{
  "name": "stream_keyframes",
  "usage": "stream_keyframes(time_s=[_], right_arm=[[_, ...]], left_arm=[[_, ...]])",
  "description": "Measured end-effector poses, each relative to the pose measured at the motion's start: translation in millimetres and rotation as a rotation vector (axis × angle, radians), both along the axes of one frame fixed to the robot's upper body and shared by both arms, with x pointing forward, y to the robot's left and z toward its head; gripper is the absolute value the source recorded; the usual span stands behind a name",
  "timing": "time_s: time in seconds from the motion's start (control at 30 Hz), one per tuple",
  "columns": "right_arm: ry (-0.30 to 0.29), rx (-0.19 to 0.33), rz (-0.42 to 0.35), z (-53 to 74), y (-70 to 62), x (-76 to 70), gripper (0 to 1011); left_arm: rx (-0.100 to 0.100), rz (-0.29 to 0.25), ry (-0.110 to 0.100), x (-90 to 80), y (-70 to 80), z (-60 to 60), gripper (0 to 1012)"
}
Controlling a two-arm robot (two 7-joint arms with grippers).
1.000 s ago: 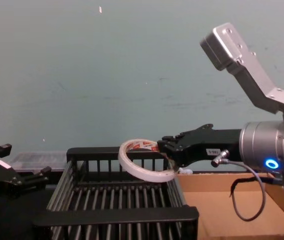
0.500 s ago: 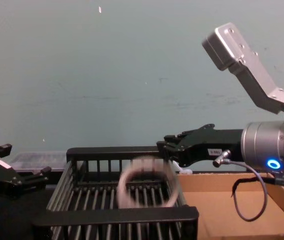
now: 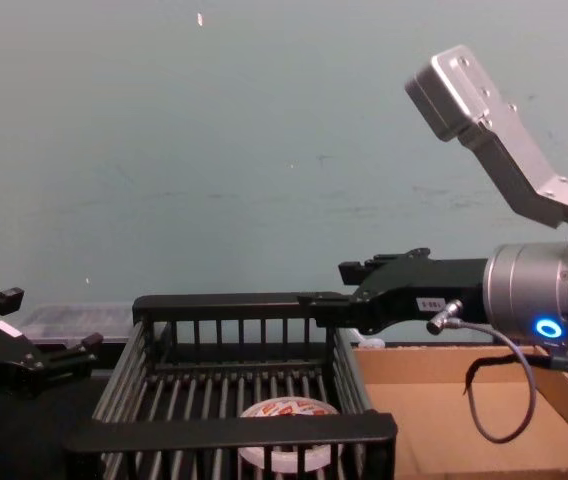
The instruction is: Pick up the white tape and place it into the black box , Pick up the silver tape and place it into the brown box.
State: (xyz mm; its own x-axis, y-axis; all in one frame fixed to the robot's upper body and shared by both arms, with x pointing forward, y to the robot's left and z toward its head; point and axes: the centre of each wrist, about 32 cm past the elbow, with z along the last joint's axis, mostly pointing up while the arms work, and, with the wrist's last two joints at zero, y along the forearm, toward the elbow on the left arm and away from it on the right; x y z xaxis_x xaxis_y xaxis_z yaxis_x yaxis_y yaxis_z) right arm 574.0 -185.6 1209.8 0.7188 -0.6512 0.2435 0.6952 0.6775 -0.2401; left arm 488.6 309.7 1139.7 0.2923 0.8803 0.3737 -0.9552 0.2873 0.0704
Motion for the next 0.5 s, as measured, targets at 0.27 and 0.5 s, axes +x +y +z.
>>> stream_keyframes(time_s=[0.27, 0.5], right_arm=[[0.000, 0.000, 0.000, 0.0, -0.1, -0.1, 842], [0.000, 0.000, 0.000, -0.1, -0.1, -0.1, 1002]], left_arm=[[0.000, 0.000, 0.000, 0.0, 0.0, 0.0, 1001], [0.000, 0.000, 0.000, 0.0, 0.0, 0.0, 1001]])
